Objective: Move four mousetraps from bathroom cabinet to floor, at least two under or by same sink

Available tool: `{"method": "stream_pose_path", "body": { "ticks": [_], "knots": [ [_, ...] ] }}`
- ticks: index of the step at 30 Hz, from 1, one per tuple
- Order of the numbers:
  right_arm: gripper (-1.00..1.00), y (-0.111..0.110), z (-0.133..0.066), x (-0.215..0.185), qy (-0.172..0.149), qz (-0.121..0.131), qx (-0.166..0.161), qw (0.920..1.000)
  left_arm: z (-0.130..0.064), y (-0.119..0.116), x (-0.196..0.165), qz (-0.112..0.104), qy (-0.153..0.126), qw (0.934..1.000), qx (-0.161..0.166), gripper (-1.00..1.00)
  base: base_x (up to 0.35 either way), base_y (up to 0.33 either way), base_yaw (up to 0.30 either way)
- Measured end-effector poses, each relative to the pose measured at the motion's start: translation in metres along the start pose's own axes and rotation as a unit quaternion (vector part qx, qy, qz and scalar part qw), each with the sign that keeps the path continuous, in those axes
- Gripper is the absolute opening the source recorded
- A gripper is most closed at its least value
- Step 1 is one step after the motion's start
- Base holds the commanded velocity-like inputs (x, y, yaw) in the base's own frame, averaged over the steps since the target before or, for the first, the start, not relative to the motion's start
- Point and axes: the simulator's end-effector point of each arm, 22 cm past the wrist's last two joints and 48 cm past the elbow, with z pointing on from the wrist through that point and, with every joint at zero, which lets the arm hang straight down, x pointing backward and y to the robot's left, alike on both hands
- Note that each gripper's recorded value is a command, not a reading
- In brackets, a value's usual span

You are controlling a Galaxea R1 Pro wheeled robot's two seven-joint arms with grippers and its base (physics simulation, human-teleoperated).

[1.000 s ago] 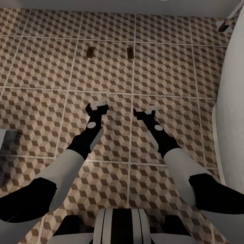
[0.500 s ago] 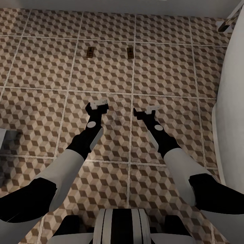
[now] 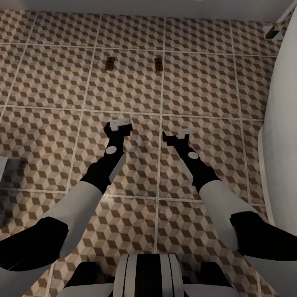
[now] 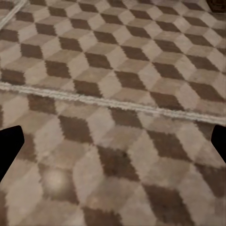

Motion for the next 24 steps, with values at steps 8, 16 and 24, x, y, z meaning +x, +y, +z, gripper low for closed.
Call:
{"method": "stream_pose_path", "body": {
  "ticks": [8,16,24],
  "knots": [
    [1.0,0.0,-0.001,-0.004,-0.002,-0.001,0.0,1.0,-0.001,-0.001,-0.004,0.0,-0.002,1.0,0.001,1.0,0.0,0.0,0.0],
    [1.0,0.0,-0.006,-0.032,-0.018,-0.004,0.0,0.9998,-0.005,-0.003,-0.033,-0.001,-0.018,0.9998,0.002,1.0,0.0,0.0,0.0],
    [1.0,0.001,-0.012,-0.06,-0.035,-0.007,0.001,0.9994,-0.011,-0.005,-0.062,-0.002,-0.035,0.9994,0.004,1.0,0.0,0.0,0.0]
  ]
}}
